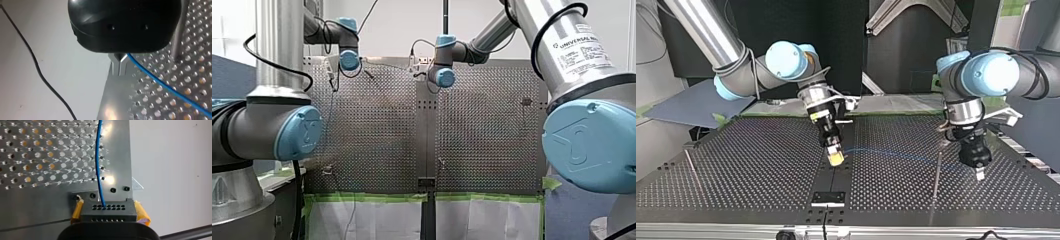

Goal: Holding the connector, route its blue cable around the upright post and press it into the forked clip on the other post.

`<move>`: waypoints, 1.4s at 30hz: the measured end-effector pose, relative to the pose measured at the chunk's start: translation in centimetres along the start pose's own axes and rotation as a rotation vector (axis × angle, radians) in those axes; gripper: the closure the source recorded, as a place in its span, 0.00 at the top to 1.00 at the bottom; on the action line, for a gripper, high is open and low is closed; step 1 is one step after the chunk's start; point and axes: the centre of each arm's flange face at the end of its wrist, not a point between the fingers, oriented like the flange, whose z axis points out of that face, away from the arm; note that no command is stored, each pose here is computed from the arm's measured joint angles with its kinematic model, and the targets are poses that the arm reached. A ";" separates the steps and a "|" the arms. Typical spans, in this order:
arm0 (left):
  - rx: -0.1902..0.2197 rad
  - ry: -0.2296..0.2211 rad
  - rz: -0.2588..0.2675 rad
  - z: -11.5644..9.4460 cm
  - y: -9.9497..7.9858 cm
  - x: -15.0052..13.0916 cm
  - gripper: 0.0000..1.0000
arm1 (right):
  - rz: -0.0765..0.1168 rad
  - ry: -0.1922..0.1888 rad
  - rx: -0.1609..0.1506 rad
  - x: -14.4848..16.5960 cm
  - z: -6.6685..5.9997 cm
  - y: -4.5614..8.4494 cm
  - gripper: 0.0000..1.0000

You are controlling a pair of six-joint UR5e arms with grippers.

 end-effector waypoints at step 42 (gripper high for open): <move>0.090 0.168 0.023 7.2 4.2 9.8 0.00 | -0.005 -0.088 -0.068 -7.3 1.6 0.4 0.00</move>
